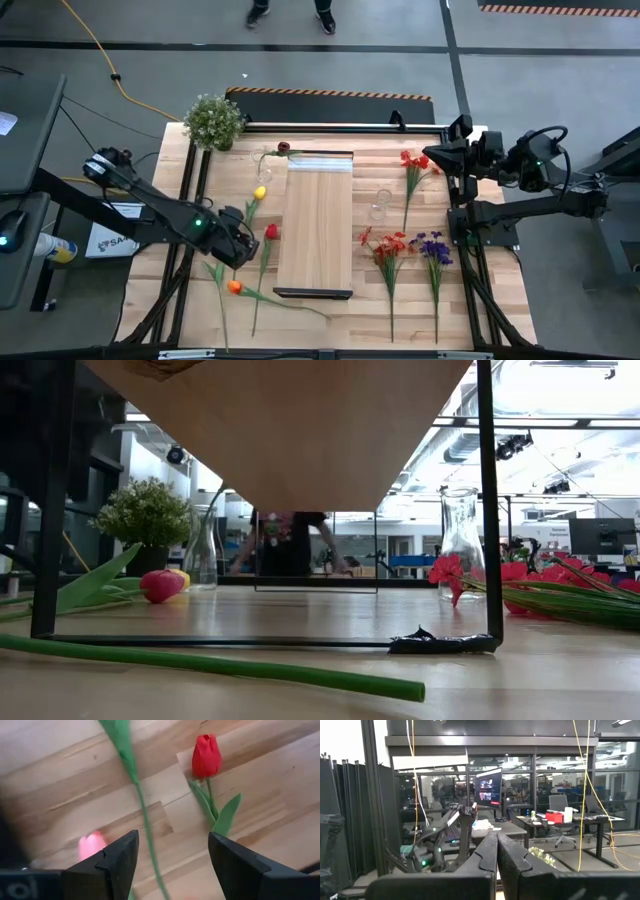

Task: Pick and place flowers into a vace then onto a shelf
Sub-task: Put the yellow flower into the left vase

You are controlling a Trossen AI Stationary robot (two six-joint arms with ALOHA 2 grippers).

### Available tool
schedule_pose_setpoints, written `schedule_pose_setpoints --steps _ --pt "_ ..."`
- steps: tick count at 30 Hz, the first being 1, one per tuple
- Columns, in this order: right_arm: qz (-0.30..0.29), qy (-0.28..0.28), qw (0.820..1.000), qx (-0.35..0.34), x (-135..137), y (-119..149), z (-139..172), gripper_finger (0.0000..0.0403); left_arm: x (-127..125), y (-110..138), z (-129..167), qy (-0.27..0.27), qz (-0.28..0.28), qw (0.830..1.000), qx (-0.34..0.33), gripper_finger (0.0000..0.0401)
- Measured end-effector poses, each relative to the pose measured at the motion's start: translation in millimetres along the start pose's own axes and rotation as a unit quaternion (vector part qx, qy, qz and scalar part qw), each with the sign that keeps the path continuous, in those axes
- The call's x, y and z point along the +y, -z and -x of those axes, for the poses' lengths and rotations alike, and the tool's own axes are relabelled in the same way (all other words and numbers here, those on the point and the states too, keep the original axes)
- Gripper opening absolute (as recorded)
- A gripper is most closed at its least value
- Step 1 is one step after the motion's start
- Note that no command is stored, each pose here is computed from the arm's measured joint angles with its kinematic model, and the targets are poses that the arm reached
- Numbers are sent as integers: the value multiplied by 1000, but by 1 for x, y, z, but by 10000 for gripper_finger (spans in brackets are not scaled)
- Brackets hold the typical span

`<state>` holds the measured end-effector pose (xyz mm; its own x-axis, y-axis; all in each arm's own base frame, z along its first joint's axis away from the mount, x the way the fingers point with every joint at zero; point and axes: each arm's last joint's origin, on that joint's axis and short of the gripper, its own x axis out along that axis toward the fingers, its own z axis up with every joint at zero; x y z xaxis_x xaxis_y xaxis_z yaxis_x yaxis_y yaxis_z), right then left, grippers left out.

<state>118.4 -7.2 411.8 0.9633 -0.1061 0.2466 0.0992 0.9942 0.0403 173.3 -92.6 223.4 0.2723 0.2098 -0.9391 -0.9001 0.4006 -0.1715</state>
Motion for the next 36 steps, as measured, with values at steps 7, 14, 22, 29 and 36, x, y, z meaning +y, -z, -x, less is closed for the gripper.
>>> schedule_pose_setpoints --steps 7,14,22,29,36 --pt "0 0 1000 0 0 0 0 0 19 6 -27 -34 43 998 -20 271" --pt "0 0 1000 0 0 0 0 0 20 7 -35 -17 57 997 -41 271" --pt "0 0 1000 -1 0 0 0 0 25 2 -46 -16 89 992 -83 271" --pt "-23 0 1000 -1 0 0 0 0 27 -16 -63 -20 91 991 -91 271" --pt "-23 -2 1000 -1 0 0 0 0 33 -32 -80 -22 82 994 -72 271"
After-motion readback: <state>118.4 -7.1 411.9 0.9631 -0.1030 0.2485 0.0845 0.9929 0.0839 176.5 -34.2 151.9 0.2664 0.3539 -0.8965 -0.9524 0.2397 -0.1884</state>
